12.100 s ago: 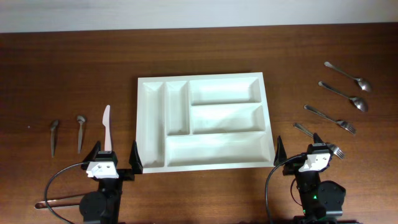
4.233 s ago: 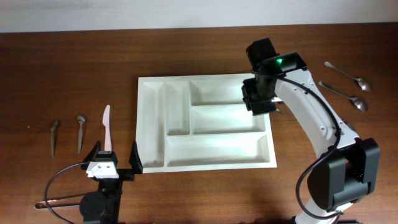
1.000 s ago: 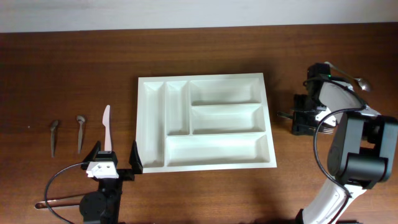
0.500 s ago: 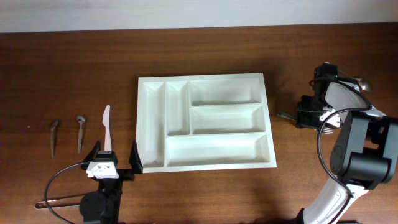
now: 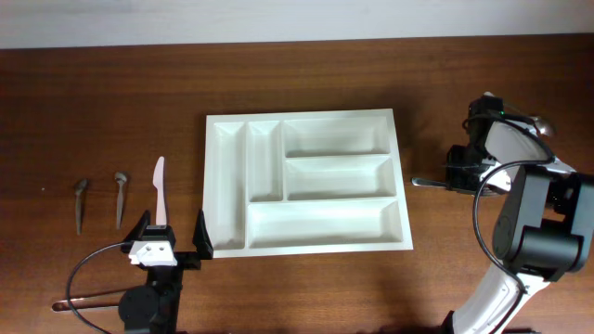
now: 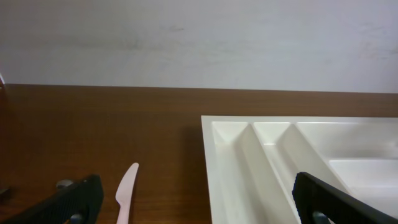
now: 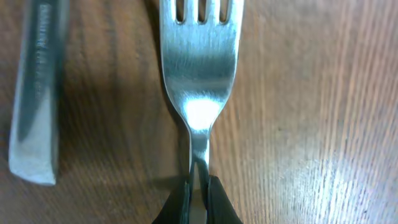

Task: Pack container
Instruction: 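Lift the fork and carry it over the tray's middle compartment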

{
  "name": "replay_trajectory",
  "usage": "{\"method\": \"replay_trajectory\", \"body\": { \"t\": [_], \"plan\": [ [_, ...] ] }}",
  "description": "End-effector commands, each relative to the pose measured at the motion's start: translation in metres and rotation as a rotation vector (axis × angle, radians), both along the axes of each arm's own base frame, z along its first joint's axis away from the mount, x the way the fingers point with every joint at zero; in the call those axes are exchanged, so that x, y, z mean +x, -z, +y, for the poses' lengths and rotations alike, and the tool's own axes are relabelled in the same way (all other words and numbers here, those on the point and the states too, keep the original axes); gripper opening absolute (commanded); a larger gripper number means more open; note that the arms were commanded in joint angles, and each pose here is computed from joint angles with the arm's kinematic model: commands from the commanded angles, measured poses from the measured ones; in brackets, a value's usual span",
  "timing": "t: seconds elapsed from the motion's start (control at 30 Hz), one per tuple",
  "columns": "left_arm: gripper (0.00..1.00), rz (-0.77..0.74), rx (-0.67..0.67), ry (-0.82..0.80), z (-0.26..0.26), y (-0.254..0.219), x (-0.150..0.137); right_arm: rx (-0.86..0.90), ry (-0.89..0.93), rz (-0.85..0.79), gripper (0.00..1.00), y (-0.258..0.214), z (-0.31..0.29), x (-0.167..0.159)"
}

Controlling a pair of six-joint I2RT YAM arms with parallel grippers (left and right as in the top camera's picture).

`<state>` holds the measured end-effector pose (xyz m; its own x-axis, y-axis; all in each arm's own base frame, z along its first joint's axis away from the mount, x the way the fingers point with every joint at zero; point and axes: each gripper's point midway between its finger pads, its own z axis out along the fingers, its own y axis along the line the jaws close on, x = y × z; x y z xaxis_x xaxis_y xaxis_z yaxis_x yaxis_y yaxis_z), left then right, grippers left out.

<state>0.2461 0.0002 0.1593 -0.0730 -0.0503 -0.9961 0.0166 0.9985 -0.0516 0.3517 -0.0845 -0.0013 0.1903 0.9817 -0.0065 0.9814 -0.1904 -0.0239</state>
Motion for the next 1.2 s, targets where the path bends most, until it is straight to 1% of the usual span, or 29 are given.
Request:
{"method": "replay_trajectory", "body": {
  "t": [0.0,0.2,0.3,0.4,0.5,0.6,0.7,0.8,0.93,1.17],
  "plan": [
    [0.99,0.001,-0.005,-0.017,0.003,0.002,0.000,-0.039,-0.079,-0.008,0.04,-0.004,-0.010,0.013],
    [0.99,0.001,-0.005,-0.017,0.003,0.002,0.000,-0.065,-0.111,-0.104,0.04,-0.059,-0.008,0.052],
    [0.99,0.001,-0.005,-0.017,0.003,0.002,0.000,-0.063,-0.181,-0.166,0.04,-0.092,0.006,0.072],
    [0.99,0.001,-0.005,-0.017,0.003,0.002,0.000,-0.041,-0.250,-0.203,0.04,-0.115,0.033,0.084],
    [0.99,0.001,-0.005,-0.017,0.003,0.002,0.000,0.032,-0.330,-0.232,0.04,-0.125,0.078,0.089],
    [0.99,0.001,-0.005,-0.017,0.003,0.002,0.000,0.112,-0.370,-0.203,0.04,-0.124,0.122,0.079],
    [0.99,0.001,-0.005,-0.017,0.003,0.002,0.000,0.130,-0.334,-0.111,0.04,-0.121,0.152,0.055],
    [0.99,0.001,-0.005,-0.017,0.003,0.002,0.000,0.135,-0.378,-0.071,0.04,-0.121,0.177,0.042],
    [0.99,0.001,-0.005,-0.017,0.003,0.002,0.000,0.137,-0.425,-0.035,0.04,-0.121,0.201,0.028],
    [0.99,0.001,-0.005,-0.017,0.003,0.002,0.000,0.130,-0.388,0.019,0.07,-0.106,0.233,0.008]
  ]
}}
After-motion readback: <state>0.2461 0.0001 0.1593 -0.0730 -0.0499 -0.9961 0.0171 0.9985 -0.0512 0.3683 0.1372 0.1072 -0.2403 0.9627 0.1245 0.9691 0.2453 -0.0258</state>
